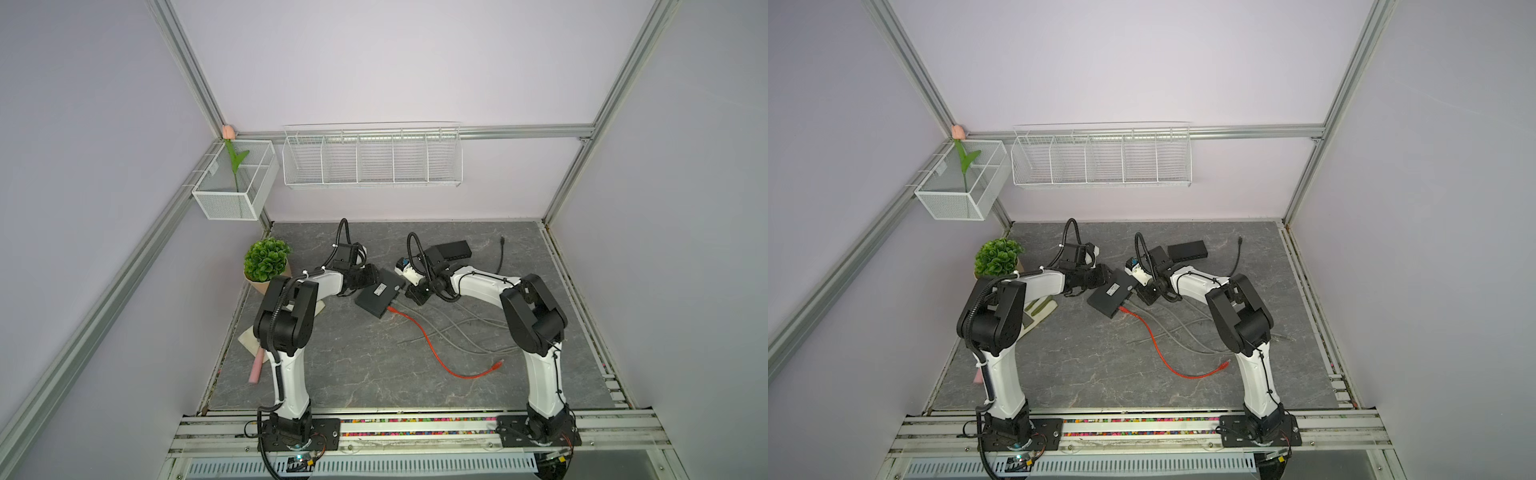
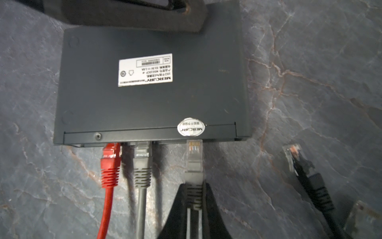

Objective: Insert the plug into the switch port

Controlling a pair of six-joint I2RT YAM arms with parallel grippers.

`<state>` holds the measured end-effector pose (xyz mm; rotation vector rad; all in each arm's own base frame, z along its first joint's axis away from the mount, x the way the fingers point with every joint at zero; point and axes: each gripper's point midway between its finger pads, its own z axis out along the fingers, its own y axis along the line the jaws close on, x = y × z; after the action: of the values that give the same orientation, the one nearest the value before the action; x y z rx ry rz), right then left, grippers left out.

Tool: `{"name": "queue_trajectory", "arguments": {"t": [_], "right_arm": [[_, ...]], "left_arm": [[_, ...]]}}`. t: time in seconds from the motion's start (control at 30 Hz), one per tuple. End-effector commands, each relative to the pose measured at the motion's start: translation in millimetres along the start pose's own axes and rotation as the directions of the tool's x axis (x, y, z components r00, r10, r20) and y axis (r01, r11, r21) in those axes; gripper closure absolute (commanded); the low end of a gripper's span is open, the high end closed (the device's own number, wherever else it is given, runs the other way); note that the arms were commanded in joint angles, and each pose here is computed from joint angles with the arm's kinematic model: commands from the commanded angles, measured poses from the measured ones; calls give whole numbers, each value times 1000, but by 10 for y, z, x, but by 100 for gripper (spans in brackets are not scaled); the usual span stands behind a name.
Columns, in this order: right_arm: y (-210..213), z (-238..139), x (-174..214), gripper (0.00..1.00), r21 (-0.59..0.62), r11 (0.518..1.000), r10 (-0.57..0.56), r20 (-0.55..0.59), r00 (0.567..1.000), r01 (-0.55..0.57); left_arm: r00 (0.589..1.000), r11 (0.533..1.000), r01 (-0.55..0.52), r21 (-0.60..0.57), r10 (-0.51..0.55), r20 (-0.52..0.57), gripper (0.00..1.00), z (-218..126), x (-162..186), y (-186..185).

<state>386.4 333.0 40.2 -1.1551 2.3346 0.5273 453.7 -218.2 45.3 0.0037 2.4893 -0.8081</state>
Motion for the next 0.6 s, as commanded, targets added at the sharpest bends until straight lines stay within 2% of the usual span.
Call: {"name": "queue_trajectory", "arguments": {"t": [0.0, 0.57], "right_arm": [[15, 69, 16, 93, -11, 1000, -22, -9, 1000, 22], [-52, 160, 43, 93, 9, 1000, -30, -3, 1000, 30]], "left_arm": [[1000, 999, -15, 48, 15, -10, 57, -24, 2, -115], [1000, 999, -1, 52, 2, -11, 58, -2, 5, -98]]}}
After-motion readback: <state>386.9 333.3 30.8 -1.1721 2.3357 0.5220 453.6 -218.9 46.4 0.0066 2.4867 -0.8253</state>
